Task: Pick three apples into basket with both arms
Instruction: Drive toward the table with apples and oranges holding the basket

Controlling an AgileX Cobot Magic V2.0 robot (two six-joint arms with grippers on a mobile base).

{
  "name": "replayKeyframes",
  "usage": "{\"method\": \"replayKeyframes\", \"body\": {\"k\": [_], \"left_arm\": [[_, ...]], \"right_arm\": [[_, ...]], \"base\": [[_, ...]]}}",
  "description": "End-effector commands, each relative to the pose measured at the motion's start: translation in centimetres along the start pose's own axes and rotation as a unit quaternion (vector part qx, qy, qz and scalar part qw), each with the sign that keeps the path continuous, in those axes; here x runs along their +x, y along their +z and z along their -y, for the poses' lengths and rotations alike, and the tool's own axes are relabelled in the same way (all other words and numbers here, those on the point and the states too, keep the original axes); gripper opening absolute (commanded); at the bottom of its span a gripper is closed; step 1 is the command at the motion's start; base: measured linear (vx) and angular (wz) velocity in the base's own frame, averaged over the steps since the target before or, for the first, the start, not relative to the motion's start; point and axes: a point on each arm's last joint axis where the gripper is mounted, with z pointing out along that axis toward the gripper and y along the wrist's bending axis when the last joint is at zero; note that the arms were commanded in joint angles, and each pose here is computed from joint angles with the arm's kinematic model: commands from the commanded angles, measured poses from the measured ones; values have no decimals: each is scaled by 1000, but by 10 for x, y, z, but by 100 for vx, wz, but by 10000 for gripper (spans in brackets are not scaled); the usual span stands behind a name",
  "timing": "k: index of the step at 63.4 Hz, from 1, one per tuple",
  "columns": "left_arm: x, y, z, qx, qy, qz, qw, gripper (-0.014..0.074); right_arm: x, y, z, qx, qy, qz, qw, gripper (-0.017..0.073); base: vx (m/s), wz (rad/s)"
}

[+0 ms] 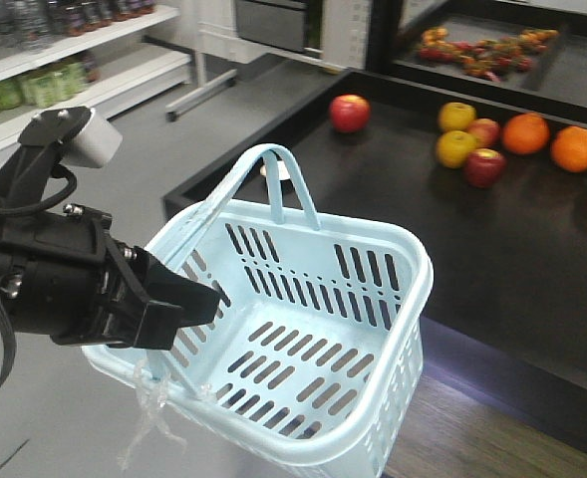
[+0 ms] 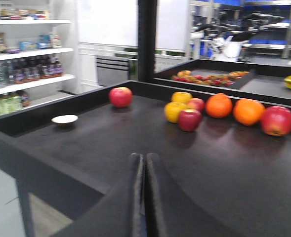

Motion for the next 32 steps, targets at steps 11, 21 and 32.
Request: {"method": "replayKeyframes", "body": {"k": [11,21,32], "left_arm": [[-11,-13,11,19,-3,57,998,-8],[-11,-13,11,19,-3,57,998,-8],[-11,-13,11,19,-3,57,998,-8]], "right_arm": [[-3,0,0,3,-7,35,999,-5],[-3,0,0,3,-7,35,999,-5],[-3,0,0,3,-7,35,999,-5]], "base": [[8,-52],[7,-42],[6,-32]]}}
